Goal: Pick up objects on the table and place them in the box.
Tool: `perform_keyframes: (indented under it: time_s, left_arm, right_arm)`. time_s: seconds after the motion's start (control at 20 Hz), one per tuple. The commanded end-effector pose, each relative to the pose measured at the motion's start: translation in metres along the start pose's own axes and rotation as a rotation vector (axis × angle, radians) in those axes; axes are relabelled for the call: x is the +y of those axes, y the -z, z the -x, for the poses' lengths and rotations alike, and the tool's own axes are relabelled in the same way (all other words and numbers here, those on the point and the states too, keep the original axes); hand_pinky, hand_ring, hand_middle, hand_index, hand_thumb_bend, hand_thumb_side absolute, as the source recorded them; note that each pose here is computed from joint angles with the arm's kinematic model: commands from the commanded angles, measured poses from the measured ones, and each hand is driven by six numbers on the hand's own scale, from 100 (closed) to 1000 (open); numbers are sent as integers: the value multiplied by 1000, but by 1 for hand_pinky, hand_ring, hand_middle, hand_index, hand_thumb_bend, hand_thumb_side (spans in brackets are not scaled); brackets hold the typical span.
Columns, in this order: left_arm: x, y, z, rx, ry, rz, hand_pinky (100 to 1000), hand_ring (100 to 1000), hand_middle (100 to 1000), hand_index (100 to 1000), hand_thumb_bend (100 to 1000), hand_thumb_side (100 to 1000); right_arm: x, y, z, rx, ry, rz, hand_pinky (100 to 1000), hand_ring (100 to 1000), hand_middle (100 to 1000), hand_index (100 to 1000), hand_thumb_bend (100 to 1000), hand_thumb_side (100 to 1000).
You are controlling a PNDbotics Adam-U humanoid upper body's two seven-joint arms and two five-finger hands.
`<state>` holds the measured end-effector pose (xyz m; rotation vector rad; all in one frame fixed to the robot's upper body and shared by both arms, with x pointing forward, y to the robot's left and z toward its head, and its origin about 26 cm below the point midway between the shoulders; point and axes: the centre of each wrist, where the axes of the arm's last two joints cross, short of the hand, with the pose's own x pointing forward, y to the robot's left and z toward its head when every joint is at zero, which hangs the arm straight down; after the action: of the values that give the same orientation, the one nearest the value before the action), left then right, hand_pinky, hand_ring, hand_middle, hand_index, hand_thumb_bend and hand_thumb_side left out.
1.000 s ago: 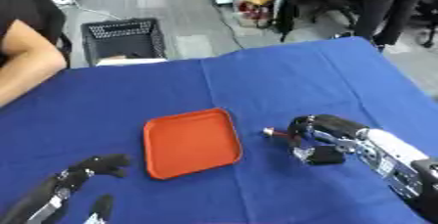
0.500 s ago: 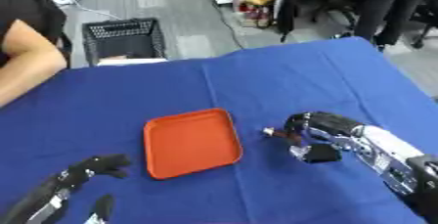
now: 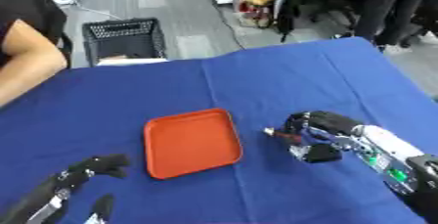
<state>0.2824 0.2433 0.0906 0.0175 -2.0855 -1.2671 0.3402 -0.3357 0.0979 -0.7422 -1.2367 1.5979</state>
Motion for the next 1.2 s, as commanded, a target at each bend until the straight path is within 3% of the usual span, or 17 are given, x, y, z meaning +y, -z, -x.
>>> perform_keyframes:
  time_s: [0.05,1.2]
  left_arm:
    - [3,2,-3,-17,3,-3,892,758,845,1000,100,731]
    - [2,2,-3,-21,0,-1,893,758,846,1000,100,729]
  right_arm:
    - [-15,-6,8,28,-27,25,645,729,809,825,100,791]
    - [-4,12,22,72,-64,-25,653,742,809,808,100,796]
